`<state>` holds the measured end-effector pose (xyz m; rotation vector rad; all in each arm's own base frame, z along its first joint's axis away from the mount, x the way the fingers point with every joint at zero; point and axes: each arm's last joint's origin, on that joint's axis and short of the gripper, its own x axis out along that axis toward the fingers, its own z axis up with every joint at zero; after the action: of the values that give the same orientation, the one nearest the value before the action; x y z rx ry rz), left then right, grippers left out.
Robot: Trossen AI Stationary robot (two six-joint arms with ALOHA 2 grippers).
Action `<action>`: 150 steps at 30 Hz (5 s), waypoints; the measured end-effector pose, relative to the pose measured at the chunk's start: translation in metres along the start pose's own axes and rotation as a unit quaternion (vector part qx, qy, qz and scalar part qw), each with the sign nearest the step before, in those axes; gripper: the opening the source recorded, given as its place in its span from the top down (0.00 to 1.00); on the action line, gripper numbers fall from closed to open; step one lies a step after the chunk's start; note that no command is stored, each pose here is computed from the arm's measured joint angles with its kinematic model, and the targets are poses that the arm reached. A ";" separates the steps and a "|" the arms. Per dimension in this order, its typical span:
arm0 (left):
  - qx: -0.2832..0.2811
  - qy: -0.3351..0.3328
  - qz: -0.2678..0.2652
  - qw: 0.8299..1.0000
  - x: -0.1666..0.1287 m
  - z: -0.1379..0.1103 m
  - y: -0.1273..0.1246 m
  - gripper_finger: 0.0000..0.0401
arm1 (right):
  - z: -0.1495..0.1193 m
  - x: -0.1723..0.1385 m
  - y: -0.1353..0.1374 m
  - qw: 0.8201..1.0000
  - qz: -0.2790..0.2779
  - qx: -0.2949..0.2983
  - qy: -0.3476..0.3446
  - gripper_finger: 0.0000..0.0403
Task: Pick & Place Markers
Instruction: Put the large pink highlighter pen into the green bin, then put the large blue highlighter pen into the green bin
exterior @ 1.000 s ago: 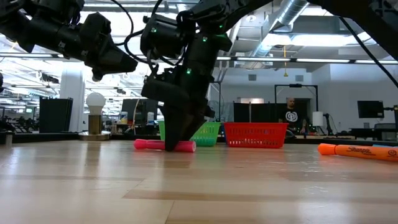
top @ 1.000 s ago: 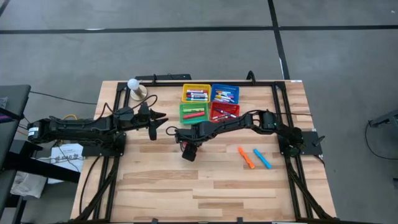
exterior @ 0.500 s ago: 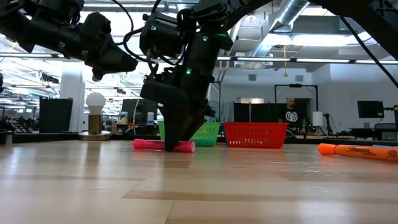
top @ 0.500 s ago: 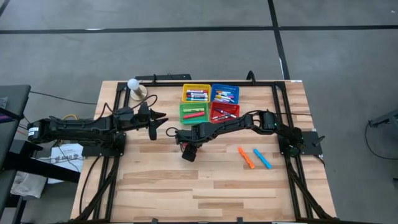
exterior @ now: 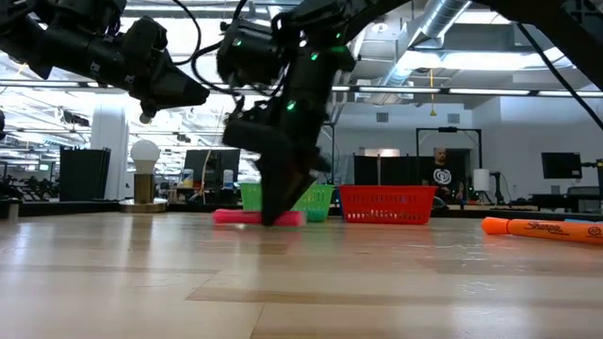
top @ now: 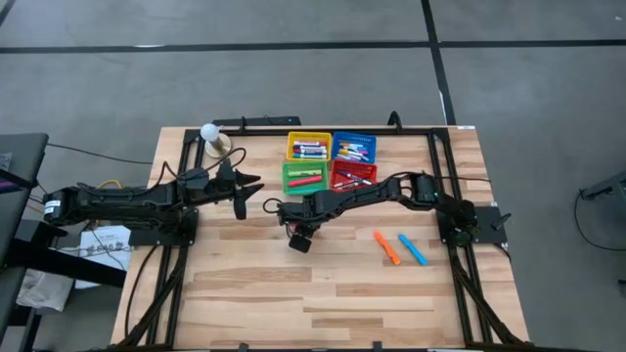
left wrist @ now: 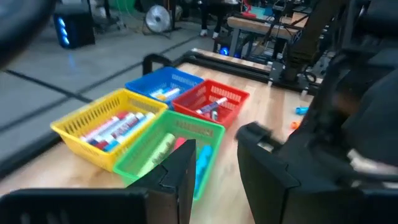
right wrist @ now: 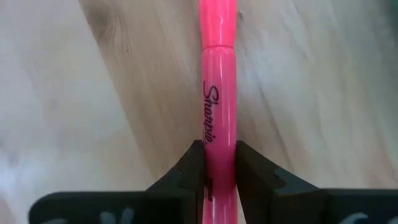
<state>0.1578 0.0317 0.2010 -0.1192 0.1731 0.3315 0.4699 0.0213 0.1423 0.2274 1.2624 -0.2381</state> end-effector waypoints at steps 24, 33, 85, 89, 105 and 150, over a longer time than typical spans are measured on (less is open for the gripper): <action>0.020 -0.075 0.040 0.996 -0.013 0.016 0.003 0.71 | 0.004 -0.206 -0.084 0.985 0.002 0.006 -0.172 0.85; 0.018 -0.089 0.040 0.995 -0.010 0.018 0.002 0.71 | 0.007 -0.198 -0.102 0.988 -0.016 -0.026 -0.154 0.85; 0.003 -0.112 0.145 0.983 -0.012 0.022 0.009 0.71 | 0.034 -0.046 -0.160 0.972 -0.034 -0.230 -0.018 0.85; 0.004 -0.112 0.145 0.983 -0.012 0.022 0.009 0.71 | 0.034 -0.045 -0.160 0.973 -0.033 -0.226 -0.014 0.85; 0.029 -0.108 0.148 0.983 -0.012 0.022 0.009 0.71 | 0.034 -0.032 -0.157 0.973 -0.030 -0.229 -0.009 0.82; 0.029 -0.107 0.147 0.983 -0.012 0.022 0.009 0.71 | 0.016 -0.221 -0.093 0.993 0.108 -0.034 0.040 0.47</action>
<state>0.1471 0.0395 0.2237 0.0015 -0.0135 0.6310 0.3937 -0.0612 0.3547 0.3163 1.3117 0.0003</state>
